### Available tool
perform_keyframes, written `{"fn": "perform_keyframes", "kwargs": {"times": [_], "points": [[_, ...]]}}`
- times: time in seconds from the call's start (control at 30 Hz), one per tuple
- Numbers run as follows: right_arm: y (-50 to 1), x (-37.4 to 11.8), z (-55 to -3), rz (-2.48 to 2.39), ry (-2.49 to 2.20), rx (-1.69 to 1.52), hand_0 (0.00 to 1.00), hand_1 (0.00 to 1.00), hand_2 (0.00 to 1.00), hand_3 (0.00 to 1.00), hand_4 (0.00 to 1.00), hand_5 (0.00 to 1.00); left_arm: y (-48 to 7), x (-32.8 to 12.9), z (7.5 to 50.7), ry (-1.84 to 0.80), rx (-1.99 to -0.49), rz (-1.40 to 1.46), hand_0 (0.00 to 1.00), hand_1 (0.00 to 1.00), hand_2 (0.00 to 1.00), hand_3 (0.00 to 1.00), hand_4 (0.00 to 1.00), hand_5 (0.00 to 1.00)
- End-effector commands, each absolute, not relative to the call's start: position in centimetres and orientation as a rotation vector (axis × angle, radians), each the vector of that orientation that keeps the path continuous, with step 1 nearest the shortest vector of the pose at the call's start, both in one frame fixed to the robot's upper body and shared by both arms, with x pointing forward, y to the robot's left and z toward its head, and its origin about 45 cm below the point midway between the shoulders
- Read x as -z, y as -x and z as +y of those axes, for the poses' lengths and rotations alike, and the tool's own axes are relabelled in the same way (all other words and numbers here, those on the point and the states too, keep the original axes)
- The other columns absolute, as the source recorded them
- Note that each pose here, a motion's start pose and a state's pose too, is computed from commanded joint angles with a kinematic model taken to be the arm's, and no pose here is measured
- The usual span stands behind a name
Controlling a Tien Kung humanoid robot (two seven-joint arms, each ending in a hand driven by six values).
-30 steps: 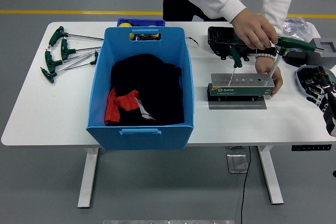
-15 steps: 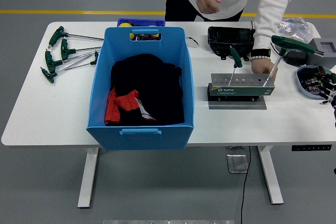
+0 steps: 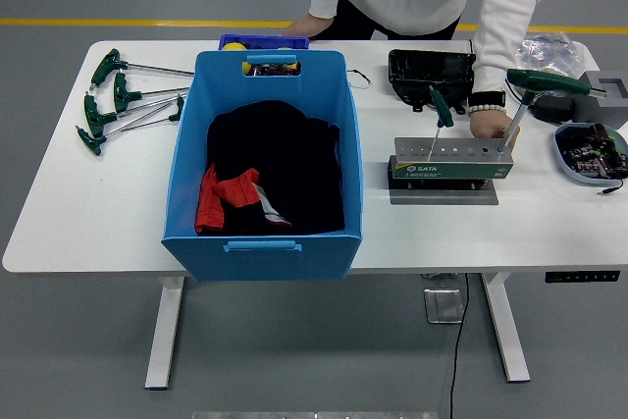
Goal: Lift tool from toolbox,place it in box,lift tool from toolbox,place it in box
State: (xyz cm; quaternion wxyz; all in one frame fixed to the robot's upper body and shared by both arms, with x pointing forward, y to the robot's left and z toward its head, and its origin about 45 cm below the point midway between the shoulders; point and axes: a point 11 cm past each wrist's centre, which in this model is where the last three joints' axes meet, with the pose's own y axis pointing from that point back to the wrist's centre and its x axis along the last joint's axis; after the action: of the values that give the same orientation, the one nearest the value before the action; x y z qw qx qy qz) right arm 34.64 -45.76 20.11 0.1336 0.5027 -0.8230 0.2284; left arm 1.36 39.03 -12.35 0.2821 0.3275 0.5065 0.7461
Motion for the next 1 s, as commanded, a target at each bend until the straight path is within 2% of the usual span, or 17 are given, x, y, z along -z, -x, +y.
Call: {"fn": "perform_keyframes", "kwargs": {"times": [0.07,0.1,0.27,0.33,0.67,0.7,0.87,0.9,1.0], "points": [[-35.1,-21.2,-46.1,-2.317,-1.42,-0.765,0.888,0.855,0.922,0.998,0.998,0.559,-1.3,12.3,39.1,-0.879,-1.999,1.35,0.743,0.834,0.907,0.903,0.998,0.747],[-35.3,-21.6,-46.1,-2.286,-1.414,-0.799,0.95,0.894,0.955,0.998,0.998,0.502,-1.3,12.3,39.1,-0.881,-1.998,1.348,0.738,0.832,0.903,0.9,0.998,0.734],[-36.9,-23.8,-45.2,-2.025,-1.422,-1.016,0.95,0.894,0.955,0.998,0.998,0.502,-1.3,12.3,39.3,-0.89,-1.995,1.334,0.738,0.832,0.903,0.9,0.998,0.734],[-37.9,-24.8,-44.3,-1.905,-1.423,-1.111,0.981,0.911,0.956,0.998,0.998,0.507,-1.3,12.3,39.2,-0.894,-1.994,1.332,0.736,0.826,0.897,0.893,0.998,0.729],[-41.6,-28.4,-39.9,-1.612,-1.487,-1.358,0.982,0.908,0.947,0.994,0.998,0.544,-1.5,12.4,39.0,-0.898,-1.969,1.337,0.736,0.826,0.897,0.894,0.998,0.723],[-42.1,-28.5,-39.4,-1.58,-1.5,-1.366,0.939,0.877,0.902,0.936,0.998,0.6,-1.5,12.4,38.9,-0.899,-1.967,1.337,0.735,0.826,0.896,0.895,0.998,0.723],[-44.0,-28.2,-37.8,-1.395,-1.547,-1.373,0.939,0.877,0.902,0.936,0.998,0.6,-1.6,12.4,38.9,-0.91,-1.96,1.33,0.735,0.826,0.896,0.895,0.998,0.723],[-44.4,-27.9,-37.6,-1.363,-1.559,-1.36,0.908,0.813,0.818,0.883,0.998,0.639,-1.7,12.4,38.9,-0.913,-1.959,1.328,0.733,0.822,0.893,0.894,0.998,0.727],[-45.3,-27.1,-37.3,-1.284,-1.568,-1.343,0.908,0.813,0.818,0.883,0.998,0.639,-1.8,12.4,38.9,-0.915,-1.957,1.324,0.733,0.822,0.893,0.894,0.998,0.727]]}}
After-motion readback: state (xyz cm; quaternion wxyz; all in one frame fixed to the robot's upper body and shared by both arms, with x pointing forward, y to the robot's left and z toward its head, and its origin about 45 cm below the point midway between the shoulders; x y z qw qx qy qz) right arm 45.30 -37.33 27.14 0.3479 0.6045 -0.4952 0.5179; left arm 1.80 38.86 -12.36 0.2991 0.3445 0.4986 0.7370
